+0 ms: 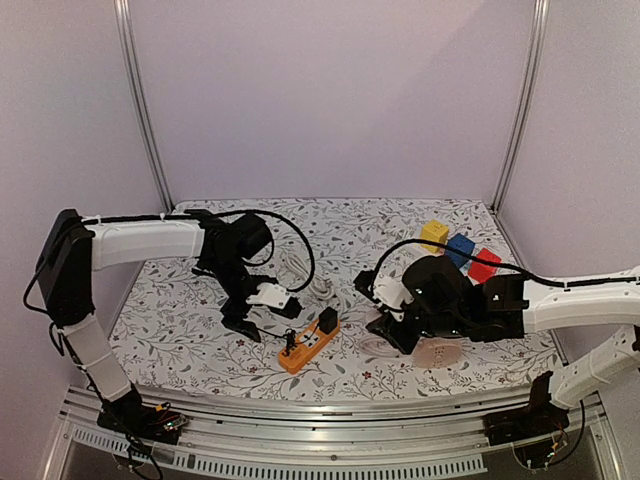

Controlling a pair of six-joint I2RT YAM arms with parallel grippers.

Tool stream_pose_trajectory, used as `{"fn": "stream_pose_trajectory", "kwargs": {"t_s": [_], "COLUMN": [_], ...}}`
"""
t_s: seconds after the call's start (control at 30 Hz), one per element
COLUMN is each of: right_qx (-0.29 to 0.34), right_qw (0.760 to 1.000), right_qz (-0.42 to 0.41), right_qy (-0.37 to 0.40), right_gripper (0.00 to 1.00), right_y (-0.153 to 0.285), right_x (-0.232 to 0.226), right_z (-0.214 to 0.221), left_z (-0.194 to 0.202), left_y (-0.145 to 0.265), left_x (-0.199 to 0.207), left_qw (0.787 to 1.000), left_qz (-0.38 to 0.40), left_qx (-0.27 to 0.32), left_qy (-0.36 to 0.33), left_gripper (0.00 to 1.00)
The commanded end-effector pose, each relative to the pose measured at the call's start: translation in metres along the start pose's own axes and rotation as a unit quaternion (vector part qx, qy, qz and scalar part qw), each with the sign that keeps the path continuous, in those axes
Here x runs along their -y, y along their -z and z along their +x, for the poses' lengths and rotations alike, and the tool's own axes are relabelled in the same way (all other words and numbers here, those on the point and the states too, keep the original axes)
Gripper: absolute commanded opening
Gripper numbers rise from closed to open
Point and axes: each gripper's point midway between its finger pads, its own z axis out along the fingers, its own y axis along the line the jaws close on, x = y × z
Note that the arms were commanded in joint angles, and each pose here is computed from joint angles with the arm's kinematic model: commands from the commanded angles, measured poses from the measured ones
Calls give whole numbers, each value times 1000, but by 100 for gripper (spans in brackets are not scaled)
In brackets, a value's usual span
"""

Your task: Insert the plug

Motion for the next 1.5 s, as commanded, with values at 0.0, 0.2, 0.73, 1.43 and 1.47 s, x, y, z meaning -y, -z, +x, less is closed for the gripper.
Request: {"fn": "stream_pose_trajectory", "kwargs": {"t_s": [0.0, 0.2, 0.73, 1.43, 1.47], "right_qx": [42, 31, 11, 24, 21], "right_qw": [999, 999, 999, 994, 994], "right_qz": [-2, -9, -22, -67, -67], "right_qy": [-20, -24, 25, 83, 86], "right_gripper": [0, 0, 0, 0, 0], "right_y": [-13, -27, -38, -78, -79], "right_x": [-13, -19, -40, -81, -81], "right_z": [-25, -24, -16, -20, -18], "left_z": [-32, -32, -33, -28, -27], "left_y": [-29, -57, -25, -86, -89], "left_x": [-25, -30, -29, -17, -14], "left_qw": [996, 996, 995, 936, 932], "left_qz": [-36, -14, -7, 116, 125], "left_qx": [51, 57, 85, 39, 36], "left_qy": [-62, -71, 53, 329, 339], "left_gripper": [84, 79, 0, 0, 0]}}
